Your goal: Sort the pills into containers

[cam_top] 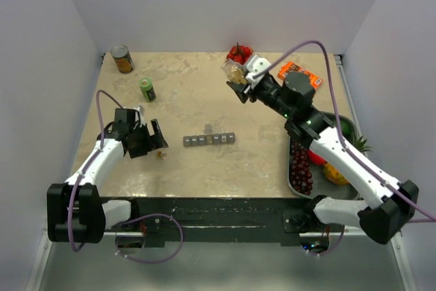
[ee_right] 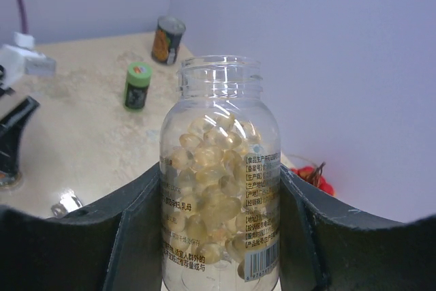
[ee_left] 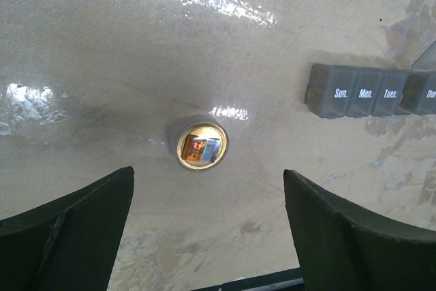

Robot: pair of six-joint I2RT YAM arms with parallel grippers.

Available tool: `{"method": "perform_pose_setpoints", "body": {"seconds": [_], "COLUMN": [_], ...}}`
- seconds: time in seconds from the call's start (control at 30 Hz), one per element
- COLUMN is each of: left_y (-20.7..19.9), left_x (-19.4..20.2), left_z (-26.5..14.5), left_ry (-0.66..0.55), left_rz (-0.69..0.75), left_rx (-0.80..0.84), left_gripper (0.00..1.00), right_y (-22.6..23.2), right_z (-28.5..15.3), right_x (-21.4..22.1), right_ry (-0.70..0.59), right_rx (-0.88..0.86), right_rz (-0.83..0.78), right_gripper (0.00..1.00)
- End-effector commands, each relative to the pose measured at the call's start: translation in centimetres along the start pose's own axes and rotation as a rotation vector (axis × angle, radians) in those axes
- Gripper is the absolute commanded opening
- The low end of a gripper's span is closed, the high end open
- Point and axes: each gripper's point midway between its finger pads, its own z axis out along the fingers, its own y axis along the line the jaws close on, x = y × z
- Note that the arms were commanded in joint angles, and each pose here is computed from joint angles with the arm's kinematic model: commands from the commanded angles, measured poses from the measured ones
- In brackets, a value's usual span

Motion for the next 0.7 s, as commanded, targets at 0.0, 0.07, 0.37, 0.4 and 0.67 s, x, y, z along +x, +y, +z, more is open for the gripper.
{"method": "perform_pose_setpoints", "body": {"seconds": [0.0, 0.07, 0.37, 0.4, 0.67], "left_y": [-0.3, -1.1, -0.7, -0.7, 0.6], "left_x": [-0.3, 0.0, 0.0, 0.1, -0.1], "left_z": [0.7, 1.2, 3.1, 3.2, 4.0], "left_ry": [0.009, 0.030, 0.074, 0.078, 0.092], "left_rz": [0.025, 0.064, 0.169, 0.167, 0.198], "left_rx": [-0.011, -0.002, -0.173, -0.176, -0.256], "left_gripper": [0.92, 0.88, 0.80, 0.78, 0.57], "right_y": [0.6, 1.8, 3.4, 3.3, 3.5], "right_z": [-2.9, -3.6, -5.6, -5.7, -6.1], "right_x": [-6.2, -5.5, -3.1, -3.0, -2.6], "right_ry": [-0.263, -0.277, -0.290, -0.289, -0.291], "right_rx": [-0.028, -0.060, -0.079, -0.073, -0.076], "right_rz": [0.015, 0.068, 0.112, 0.113, 0.124], "right_gripper": [0.00, 0.00, 0.00, 0.00, 0.00]}}
